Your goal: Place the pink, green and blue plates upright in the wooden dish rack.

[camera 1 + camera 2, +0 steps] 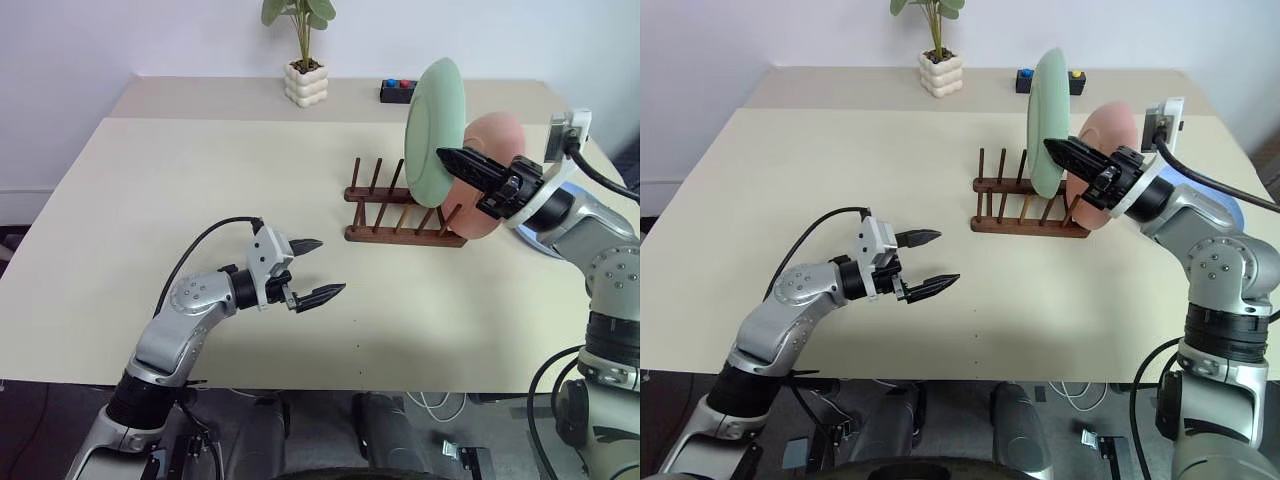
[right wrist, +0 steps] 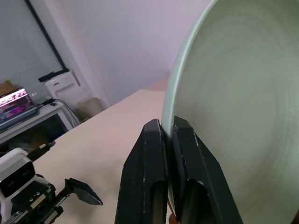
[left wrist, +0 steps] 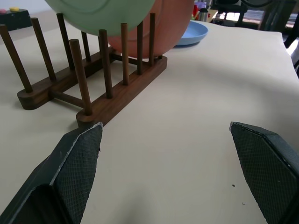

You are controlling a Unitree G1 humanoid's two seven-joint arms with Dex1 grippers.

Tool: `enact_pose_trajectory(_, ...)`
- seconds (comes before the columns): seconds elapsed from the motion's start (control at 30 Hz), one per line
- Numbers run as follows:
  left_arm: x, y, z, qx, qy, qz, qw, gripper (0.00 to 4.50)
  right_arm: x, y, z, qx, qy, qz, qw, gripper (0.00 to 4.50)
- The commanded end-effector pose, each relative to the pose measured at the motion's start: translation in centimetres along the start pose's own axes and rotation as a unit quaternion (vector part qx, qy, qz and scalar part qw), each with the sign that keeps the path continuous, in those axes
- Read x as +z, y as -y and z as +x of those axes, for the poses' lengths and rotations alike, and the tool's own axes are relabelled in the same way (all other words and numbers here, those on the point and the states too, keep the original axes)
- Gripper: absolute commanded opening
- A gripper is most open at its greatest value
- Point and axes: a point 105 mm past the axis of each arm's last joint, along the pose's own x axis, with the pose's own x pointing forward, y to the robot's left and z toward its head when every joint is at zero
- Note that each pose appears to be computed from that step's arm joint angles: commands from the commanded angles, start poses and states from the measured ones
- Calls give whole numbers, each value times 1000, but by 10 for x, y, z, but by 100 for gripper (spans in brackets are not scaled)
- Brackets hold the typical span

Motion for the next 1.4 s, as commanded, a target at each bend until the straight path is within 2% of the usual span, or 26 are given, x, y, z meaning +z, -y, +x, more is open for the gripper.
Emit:
enact_pose_trajectory(0.03, 9, -2, -1, 6, 11, 19, 1000, 447, 16, -3, -2, 6, 23, -14, 1000, 0)
enact_pose_trajectory(0.4, 8, -3, 0, 9, 8, 26, 1000, 447, 18, -4, -1, 6, 32, -12, 999, 0)
enact_pose_trajectory(0.43, 8, -3, 1, 9, 8, 27, 1000, 450, 18, -4, -1, 5, 32, -15, 999, 68)
enact_pose_trajectory(0.47, 8, -3, 1, 9, 8, 28, 1000, 450, 18, -4, -1, 4, 33, -17, 999, 90)
enact_pose_trajectory(0.53, 8, -3, 1, 9, 9, 29, 1000, 450, 19, -3, -1, 1, 32, -25, 999, 181)
enact_pose_trajectory(1.23, 9, -3, 4, 8, 11, 29, 999, 450, 26, -2, -2, -10, 35, -64, 997, 181)
enact_pose_trajectory(1.33, 10, -3, 4, 8, 11, 29, 999, 450, 23, 2, -1, -24, 25, -73, 997, 274)
enact_pose_trajectory(1.4, 10, -4, 5, 8, 11, 30, 999, 450, 21, 6, 0, -40, 18, -89, 995, 369)
